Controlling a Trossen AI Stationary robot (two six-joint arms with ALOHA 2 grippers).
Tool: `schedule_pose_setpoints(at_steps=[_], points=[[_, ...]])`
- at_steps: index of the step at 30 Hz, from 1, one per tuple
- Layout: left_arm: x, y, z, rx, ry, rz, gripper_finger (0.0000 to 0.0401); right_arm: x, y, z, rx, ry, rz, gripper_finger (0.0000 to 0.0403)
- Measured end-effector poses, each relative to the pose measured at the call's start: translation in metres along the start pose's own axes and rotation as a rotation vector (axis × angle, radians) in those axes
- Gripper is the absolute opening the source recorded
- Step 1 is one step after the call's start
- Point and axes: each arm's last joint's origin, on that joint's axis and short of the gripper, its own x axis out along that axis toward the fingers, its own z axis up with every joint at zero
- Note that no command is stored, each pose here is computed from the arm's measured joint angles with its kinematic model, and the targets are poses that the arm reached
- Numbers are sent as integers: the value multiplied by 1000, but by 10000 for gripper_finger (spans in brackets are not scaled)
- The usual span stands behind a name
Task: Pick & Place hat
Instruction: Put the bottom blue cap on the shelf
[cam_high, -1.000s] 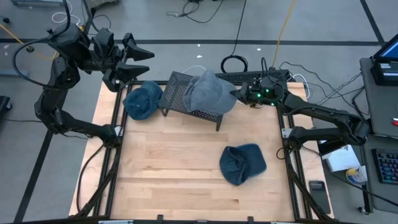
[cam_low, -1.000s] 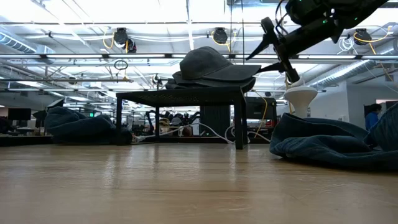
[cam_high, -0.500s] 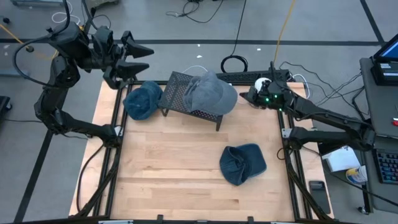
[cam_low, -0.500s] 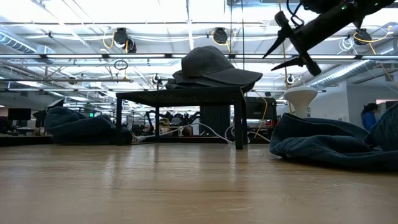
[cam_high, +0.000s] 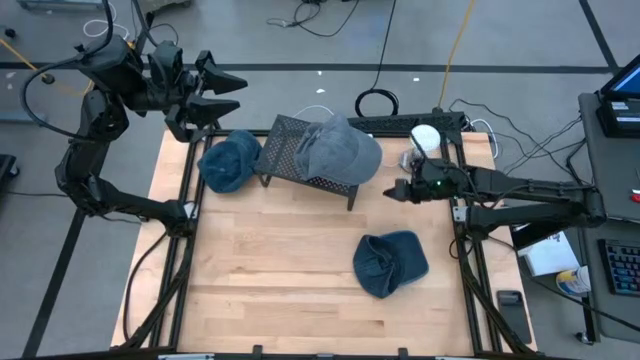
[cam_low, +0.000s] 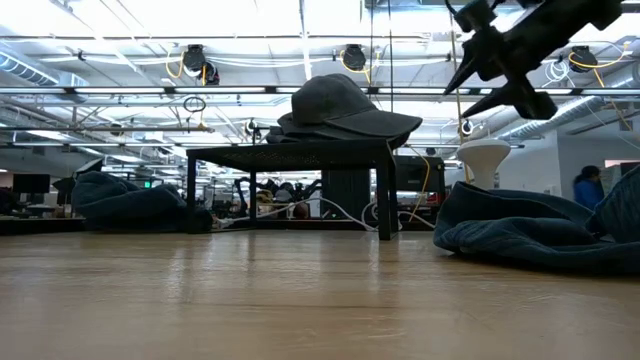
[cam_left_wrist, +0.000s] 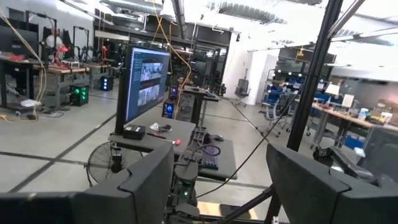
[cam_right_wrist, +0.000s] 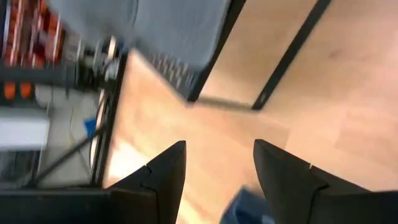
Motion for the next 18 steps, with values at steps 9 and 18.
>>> schedule_pose_setpoints(at_steps=[9,18], points=[[0,0,0,-38,2,0,264,-4,17,-5,-252,203,-53,180],[0,0,-1,-80,11,0,249,-9,43,3,-606,393,-117,180]])
